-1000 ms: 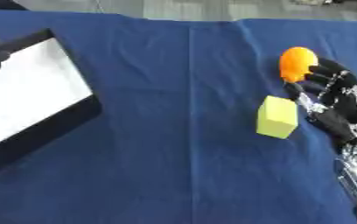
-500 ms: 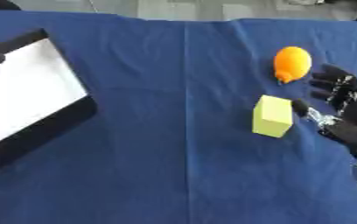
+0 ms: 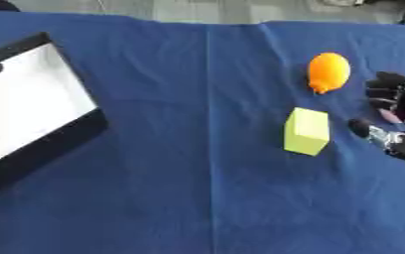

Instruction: Pick up the objects with one hand, pass them to the other hand, and then place them into the box on the other side of the table.

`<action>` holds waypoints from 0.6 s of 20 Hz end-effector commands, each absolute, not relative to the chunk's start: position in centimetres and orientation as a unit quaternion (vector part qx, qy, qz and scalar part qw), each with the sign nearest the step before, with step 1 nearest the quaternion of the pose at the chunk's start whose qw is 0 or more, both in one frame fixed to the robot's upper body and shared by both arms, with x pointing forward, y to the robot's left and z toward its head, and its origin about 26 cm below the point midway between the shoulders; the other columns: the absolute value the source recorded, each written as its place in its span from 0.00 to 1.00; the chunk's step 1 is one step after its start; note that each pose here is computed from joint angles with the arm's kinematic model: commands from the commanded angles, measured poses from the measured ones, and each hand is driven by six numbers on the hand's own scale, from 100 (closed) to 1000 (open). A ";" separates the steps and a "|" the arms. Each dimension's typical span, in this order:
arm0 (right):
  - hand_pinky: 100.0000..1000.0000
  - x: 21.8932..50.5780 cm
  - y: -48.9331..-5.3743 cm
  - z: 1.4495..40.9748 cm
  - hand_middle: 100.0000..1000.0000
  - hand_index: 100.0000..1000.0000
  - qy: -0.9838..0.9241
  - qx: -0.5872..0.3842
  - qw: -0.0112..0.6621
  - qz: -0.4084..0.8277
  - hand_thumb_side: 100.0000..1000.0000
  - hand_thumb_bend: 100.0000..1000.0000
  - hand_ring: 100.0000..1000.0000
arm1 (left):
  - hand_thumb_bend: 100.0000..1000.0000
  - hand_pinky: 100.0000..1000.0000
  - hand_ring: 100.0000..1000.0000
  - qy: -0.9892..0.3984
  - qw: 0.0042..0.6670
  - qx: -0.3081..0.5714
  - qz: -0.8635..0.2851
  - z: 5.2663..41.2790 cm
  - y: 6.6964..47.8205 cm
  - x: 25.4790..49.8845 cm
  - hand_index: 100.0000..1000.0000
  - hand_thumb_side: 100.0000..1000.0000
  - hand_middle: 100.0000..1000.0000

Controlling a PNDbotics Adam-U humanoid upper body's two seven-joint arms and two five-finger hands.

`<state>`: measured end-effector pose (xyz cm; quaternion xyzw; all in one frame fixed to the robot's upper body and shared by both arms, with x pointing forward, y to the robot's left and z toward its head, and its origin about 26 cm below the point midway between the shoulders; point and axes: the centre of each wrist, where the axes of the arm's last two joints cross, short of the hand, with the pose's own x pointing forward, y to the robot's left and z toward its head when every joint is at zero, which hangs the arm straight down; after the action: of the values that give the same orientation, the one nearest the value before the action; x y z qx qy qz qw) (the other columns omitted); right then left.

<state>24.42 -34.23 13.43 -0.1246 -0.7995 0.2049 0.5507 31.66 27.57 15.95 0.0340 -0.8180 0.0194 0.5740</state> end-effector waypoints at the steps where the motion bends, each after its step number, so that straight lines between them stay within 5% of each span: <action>1: 0.81 24.8 -35.0 15.9 0.76 0.85 -0.794 -0.153 0.520 0.274 0.21 0.60 0.80 | 0.11 1.00 0.75 -0.826 0.562 0.044 0.003 17.0 27.9 31.4 0.81 0.92 0.73; 12: 0.84 27.1 -35.0 24.1 0.78 0.85 -0.756 -0.223 0.456 0.413 0.22 0.62 0.81 | 0.10 1.00 0.75 -0.825 0.563 0.048 -0.004 17.1 28.0 31.2 0.81 0.92 0.74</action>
<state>27.25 -34.86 22.41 -0.2075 -0.7671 0.3851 0.4692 31.42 27.69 16.10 0.0408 -0.8172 0.0073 0.5748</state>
